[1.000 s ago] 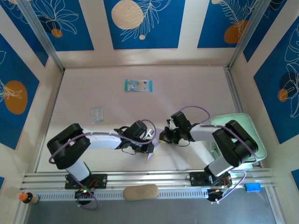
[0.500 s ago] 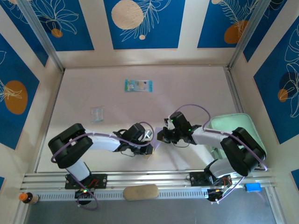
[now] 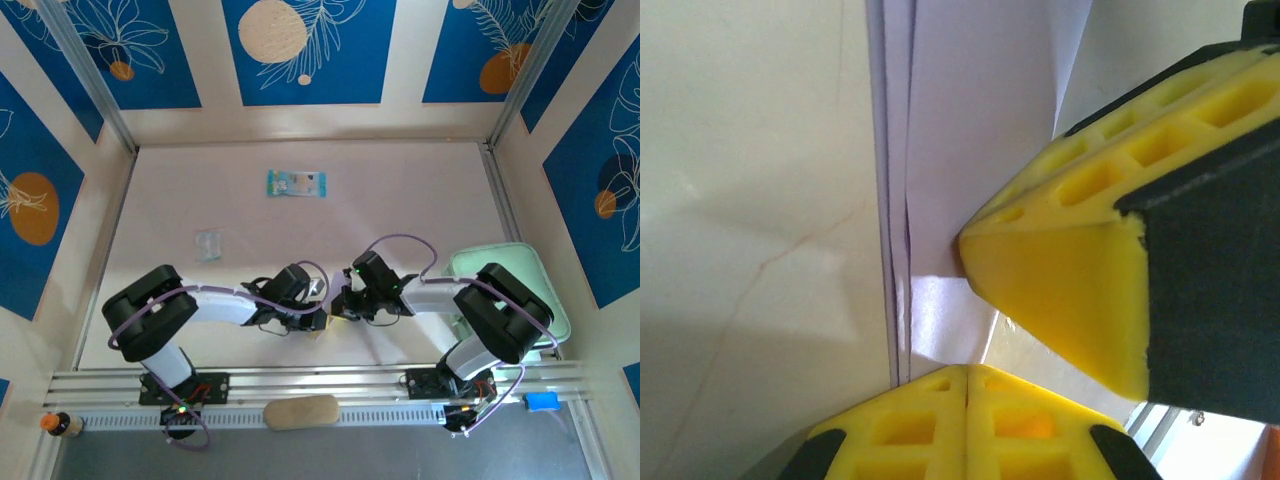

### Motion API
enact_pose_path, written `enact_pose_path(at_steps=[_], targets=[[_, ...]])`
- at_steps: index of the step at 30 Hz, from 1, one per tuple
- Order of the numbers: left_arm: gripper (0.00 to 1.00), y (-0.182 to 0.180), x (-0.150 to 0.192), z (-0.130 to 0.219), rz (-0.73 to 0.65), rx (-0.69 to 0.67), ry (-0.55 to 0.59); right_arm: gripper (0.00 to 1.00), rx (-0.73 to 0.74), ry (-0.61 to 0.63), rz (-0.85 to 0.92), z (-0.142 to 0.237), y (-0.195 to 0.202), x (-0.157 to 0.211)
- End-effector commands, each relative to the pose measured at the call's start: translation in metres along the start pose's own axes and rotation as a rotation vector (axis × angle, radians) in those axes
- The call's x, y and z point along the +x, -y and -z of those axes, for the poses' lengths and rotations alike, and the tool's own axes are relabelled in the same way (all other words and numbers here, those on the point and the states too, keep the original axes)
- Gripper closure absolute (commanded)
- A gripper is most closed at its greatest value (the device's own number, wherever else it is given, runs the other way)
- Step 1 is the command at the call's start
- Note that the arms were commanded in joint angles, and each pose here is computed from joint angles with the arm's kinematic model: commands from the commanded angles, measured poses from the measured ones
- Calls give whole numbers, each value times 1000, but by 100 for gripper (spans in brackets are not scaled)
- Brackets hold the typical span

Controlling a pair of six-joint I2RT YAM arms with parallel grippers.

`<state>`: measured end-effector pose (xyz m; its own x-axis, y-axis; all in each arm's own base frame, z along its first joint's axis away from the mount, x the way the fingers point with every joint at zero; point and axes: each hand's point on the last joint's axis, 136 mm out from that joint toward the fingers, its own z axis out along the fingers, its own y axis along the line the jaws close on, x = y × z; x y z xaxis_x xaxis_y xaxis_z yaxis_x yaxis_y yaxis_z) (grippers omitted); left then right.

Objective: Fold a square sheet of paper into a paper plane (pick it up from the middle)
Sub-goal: Perform the fifth fold on the wing at the bottom-center of the table.

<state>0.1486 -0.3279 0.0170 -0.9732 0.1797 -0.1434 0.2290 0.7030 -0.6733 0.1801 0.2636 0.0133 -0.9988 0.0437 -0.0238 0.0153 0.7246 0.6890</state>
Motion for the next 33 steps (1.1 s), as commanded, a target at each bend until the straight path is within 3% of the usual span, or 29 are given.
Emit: enact_pose_path(at_steps=[1,5,13,20,33], targets=[[100,-44,27,-2,71,-153,-69,99,78,56,-51,6,29,-11],[100,-44,27,-3,72,-151,-71,98,-1,68,-13,16,12,-22],[100,-43,25,-2,71,-150,-60,98,-24,26,68,14,-7,7],[100,-41,23,-2,69,-147,-56,99,71,-33,-3,-6,21,15],[100,-45,27,-3,73,-157,-69,99,19,121,-92,29,32,-62]])
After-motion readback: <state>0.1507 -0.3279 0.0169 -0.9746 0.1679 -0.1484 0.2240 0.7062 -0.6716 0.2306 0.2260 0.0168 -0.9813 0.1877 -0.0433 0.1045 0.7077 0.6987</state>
